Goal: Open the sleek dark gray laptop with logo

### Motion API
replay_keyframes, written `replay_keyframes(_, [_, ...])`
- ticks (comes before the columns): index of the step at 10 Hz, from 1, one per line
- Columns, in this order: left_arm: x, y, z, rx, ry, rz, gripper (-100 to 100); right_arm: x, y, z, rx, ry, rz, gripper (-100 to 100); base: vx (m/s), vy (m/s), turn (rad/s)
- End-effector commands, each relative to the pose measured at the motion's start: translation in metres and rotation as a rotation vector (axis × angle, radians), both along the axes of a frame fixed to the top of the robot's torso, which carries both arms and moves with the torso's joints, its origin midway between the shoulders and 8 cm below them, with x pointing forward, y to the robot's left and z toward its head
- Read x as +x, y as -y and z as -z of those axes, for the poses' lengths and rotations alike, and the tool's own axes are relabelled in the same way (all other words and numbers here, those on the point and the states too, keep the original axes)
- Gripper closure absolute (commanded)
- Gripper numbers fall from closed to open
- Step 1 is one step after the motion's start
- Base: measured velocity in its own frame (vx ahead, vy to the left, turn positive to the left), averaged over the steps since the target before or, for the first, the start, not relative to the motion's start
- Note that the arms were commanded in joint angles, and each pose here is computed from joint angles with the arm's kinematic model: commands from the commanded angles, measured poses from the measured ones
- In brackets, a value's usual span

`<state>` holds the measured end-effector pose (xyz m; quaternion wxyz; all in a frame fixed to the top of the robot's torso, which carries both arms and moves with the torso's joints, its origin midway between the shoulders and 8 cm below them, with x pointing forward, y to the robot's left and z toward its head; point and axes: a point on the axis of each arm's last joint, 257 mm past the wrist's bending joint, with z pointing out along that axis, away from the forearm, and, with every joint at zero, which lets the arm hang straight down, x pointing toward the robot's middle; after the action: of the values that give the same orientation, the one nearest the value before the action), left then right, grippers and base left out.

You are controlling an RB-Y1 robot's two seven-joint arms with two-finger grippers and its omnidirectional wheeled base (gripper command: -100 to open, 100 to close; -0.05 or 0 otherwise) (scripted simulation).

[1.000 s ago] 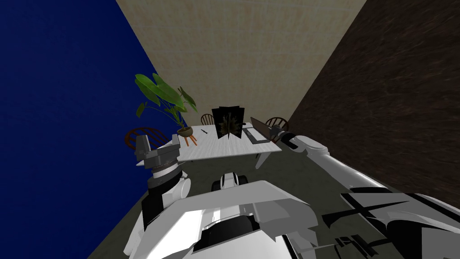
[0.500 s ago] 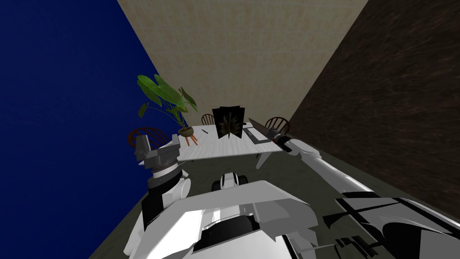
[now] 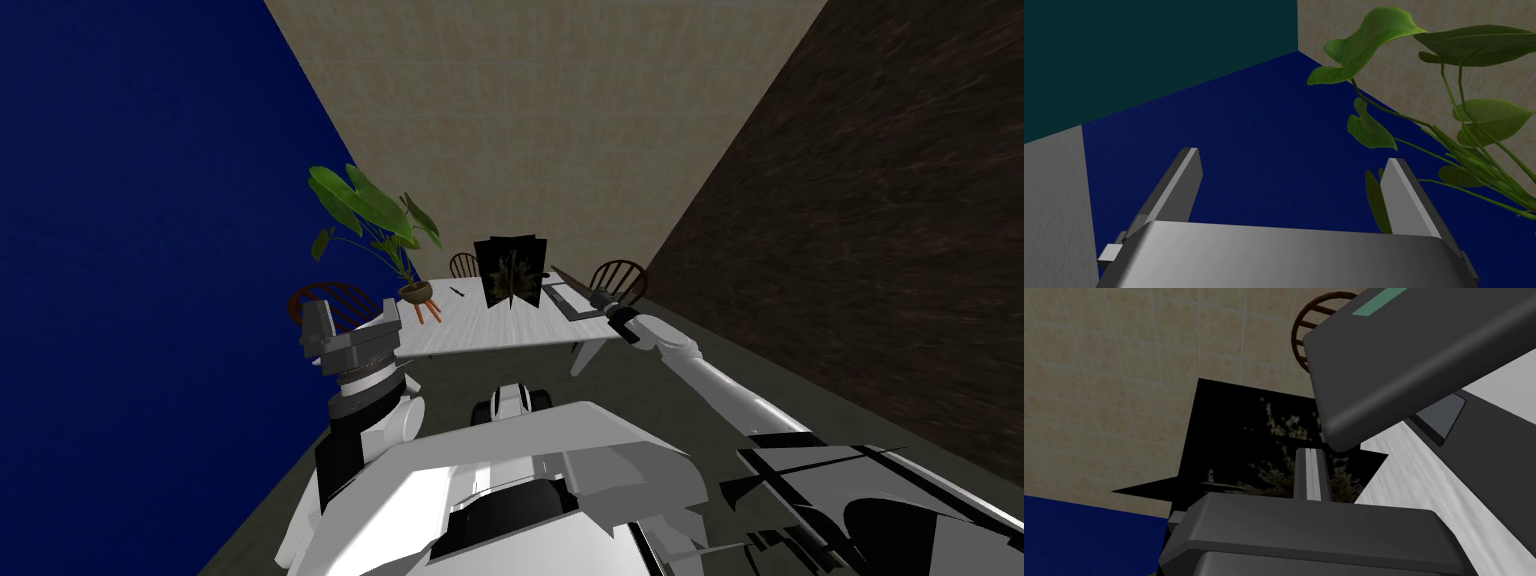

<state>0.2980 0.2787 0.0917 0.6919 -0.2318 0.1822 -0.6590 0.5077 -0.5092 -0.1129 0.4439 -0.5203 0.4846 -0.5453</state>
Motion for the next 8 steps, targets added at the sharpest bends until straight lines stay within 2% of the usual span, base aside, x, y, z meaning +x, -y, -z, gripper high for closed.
replay_keyframes(1, [0.0,0.0,0.0,0.0,0.0,0.0,0,-0.001,-0.009,0.007,-0.068,0.002,0.005,100,-0.002,0.007,0.008])
replay_keyframes(2, [0.0,0.0,0.0,0.0,0.0,0.0,0,-0.001,-0.016,0.011,-0.108,0.004,0.009,100,-0.002,0.007,0.01])
replay_keyframes(3, [0.0,0.0,0.0,0.0,0.0,0.0,0,0.0,-0.013,0.009,-0.083,0.003,0.006,100,0.0,0.0,0.0])
replay_keyframes(4, [0.0,0.0,0.0,0.0,0.0,0.0,0,0.001,-0.022,0.015,-0.063,0.006,-0.001,-100,-0.015,-0.061,0.037])
replay_keyframes(8, [0.0,0.0,0.0,0.0,0.0,0.0,0,0.005,-0.046,0.028,0.001,0.014,-0.023,-100,-0.039,-0.11,0.048])
